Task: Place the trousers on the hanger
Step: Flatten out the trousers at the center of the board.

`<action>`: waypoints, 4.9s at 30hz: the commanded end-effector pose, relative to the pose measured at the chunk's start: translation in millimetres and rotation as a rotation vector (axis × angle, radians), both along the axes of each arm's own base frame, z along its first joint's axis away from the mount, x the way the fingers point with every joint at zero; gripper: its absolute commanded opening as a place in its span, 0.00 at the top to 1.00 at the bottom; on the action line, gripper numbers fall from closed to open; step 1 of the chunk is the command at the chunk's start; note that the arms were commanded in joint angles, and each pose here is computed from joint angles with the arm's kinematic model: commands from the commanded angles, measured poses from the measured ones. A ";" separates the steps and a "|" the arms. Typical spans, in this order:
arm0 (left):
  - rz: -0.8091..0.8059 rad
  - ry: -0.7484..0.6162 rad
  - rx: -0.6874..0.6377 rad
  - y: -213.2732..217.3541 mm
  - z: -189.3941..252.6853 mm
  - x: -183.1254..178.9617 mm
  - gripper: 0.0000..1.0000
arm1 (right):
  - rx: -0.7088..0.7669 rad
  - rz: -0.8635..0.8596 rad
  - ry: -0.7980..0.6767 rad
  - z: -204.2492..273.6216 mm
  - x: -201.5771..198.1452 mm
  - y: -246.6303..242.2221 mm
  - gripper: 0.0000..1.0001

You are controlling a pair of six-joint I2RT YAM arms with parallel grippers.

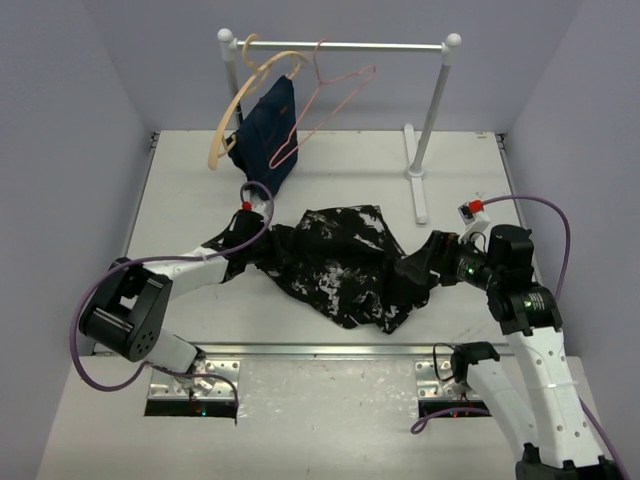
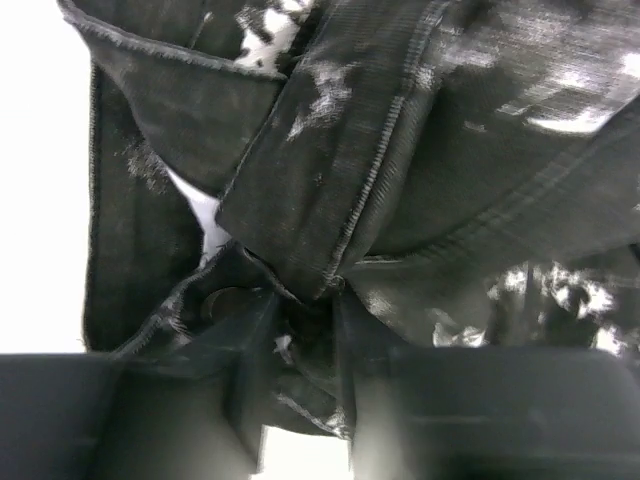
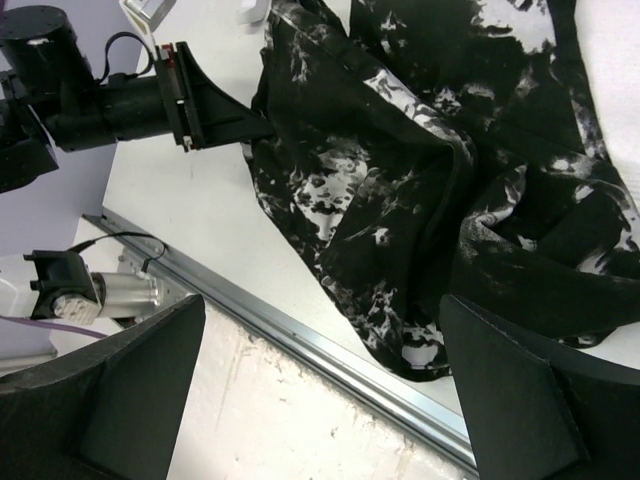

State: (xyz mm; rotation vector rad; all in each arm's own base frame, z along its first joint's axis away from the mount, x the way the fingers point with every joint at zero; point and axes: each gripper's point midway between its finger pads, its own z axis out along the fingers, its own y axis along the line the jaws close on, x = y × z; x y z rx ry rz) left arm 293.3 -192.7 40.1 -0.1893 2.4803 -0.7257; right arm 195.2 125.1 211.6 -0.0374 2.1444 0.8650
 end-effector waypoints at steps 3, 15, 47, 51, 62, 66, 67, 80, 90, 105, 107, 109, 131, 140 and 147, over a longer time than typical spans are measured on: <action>-0.047 -0.194 -0.091 -16.9 63.4 14.0 0.98 | 0.029 0.021 -0.004 -2.3 10.0 5.8 0.01; 0.440 -0.442 0.131 80.4 212.5 -9.3 1.00 | 0.048 0.067 0.052 -32.2 46.6 18.0 0.01; 0.074 -1.107 -0.192 66.8 478.9 -94.8 1.00 | -0.155 0.050 0.149 -90.0 113.0 63.7 1.00; -0.029 -1.205 -0.283 48.0 527.4 -105.2 1.00 | -0.268 -0.248 0.043 -34.3 112.5 -18.5 1.00; 0.578 -1.210 -0.380 142.4 578.8 -95.3 1.00 | -0.556 -0.469 -0.220 170.0 78.1 -105.5 1.00; 0.828 -0.995 -0.302 173.0 497.3 -77.5 1.00 | -0.589 -0.253 -0.066 139.6 96.0 -77.4 0.99; 0.843 -0.951 -0.287 172.3 480.9 -73.6 1.00 | -0.615 -0.231 -0.003 123.4 99.5 -77.0 0.98; 0.730 -0.426 0.014 121.5 225.6 -34.6 1.00 | -0.328 0.119 0.064 28.5 134.3 18.5 0.10; 0.831 -0.322 0.245 163.4 159.0 -62.1 1.00 | -0.384 0.619 0.121 -107.0 104.5 148.0 0.06; 0.670 -0.621 0.222 163.9 259.1 -58.1 1.00 | -0.678 0.341 0.063 -116.6 112.4 104.2 1.00; 0.692 -0.644 0.239 172.7 272.0 -62.6 1.00 | -0.725 0.237 0.037 -86.8 106.7 77.8 1.00; 0.725 -0.663 0.269 183.4 281.1 -67.2 1.00 | -0.758 0.131 -0.007 -48.1 106.7 56.4 1.00; 1.008 -0.763 0.312 242.9 324.8 -99.5 1.00 | -0.985 -0.282 -0.242 77.9 195.8 -44.9 1.00; 1.072 -0.668 0.419 250.2 306.9 -98.3 1.00 | -0.977 -0.017 -0.139 19.6 268.6 21.4 0.25; 1.142 -0.653 0.492 263.9 319.2 -106.6 1.00 | -0.760 -0.127 0.143 -74.8 151.1 -20.5 0.01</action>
